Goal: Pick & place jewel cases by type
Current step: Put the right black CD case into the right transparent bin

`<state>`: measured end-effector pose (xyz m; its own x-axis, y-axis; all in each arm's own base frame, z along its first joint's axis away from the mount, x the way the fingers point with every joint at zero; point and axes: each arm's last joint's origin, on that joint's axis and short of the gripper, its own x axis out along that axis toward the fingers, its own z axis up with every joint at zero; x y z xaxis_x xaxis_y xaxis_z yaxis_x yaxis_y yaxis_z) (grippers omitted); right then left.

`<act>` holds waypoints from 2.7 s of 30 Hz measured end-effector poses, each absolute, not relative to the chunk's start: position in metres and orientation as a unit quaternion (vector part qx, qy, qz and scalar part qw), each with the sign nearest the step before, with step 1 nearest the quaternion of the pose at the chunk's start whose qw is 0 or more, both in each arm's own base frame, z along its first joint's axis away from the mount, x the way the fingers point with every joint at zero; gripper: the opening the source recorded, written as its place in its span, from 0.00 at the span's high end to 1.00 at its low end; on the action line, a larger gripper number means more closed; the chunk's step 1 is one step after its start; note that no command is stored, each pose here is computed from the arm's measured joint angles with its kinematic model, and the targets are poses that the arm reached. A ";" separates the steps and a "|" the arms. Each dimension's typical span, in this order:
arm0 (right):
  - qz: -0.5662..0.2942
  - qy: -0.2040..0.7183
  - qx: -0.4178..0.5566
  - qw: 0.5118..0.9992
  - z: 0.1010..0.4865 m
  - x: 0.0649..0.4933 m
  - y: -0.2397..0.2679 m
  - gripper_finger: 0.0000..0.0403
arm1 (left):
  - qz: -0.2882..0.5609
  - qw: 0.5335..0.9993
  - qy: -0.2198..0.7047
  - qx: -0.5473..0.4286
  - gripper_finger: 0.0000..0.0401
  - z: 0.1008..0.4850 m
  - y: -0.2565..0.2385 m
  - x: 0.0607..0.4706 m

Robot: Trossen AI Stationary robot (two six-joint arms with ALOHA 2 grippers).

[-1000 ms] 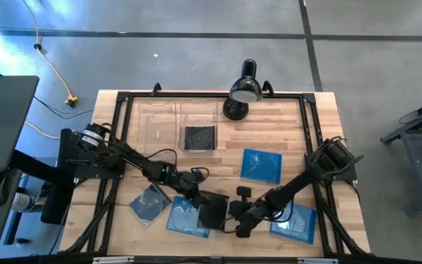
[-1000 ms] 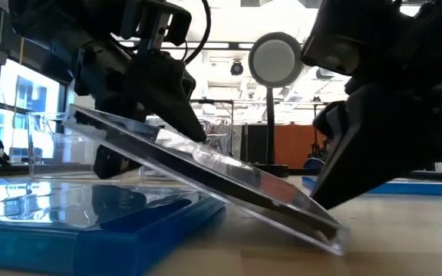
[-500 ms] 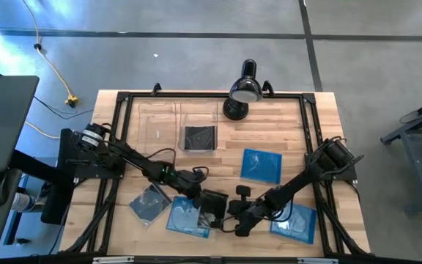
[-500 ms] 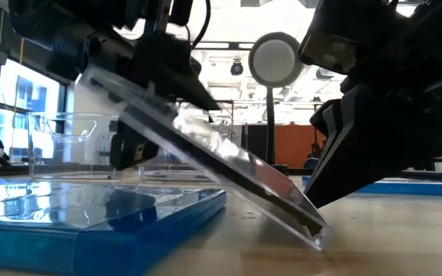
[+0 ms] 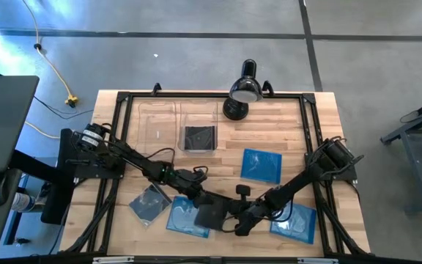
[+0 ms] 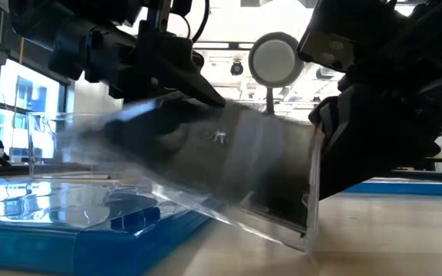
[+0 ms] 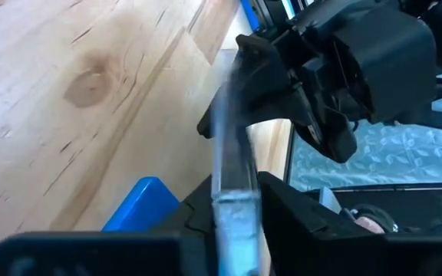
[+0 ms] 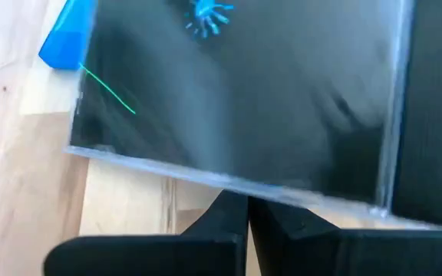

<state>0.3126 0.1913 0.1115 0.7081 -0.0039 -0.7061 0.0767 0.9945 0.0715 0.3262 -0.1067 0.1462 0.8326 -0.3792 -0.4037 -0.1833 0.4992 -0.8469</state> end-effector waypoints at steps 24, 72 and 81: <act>-0.051 0.394 0.025 0.917 0.117 0.281 0.215 1.00 | -0.124 0.837 0.224 -0.484 0.89 0.173 -0.091 0.331; -0.089 0.387 0.028 0.917 0.138 0.269 0.211 1.00 | 0.216 0.814 0.142 -0.520 0.89 0.223 0.148 0.249; -0.088 0.388 0.032 0.917 0.138 0.269 0.211 1.00 | 0.217 0.798 0.163 -0.538 0.89 0.218 0.143 0.252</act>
<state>0.2694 0.2112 0.1380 0.6843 -0.1359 -0.7164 0.1855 0.9826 -0.0093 0.2515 0.1430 0.2178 0.8526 0.1713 -0.4937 -0.5219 0.3275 -0.7876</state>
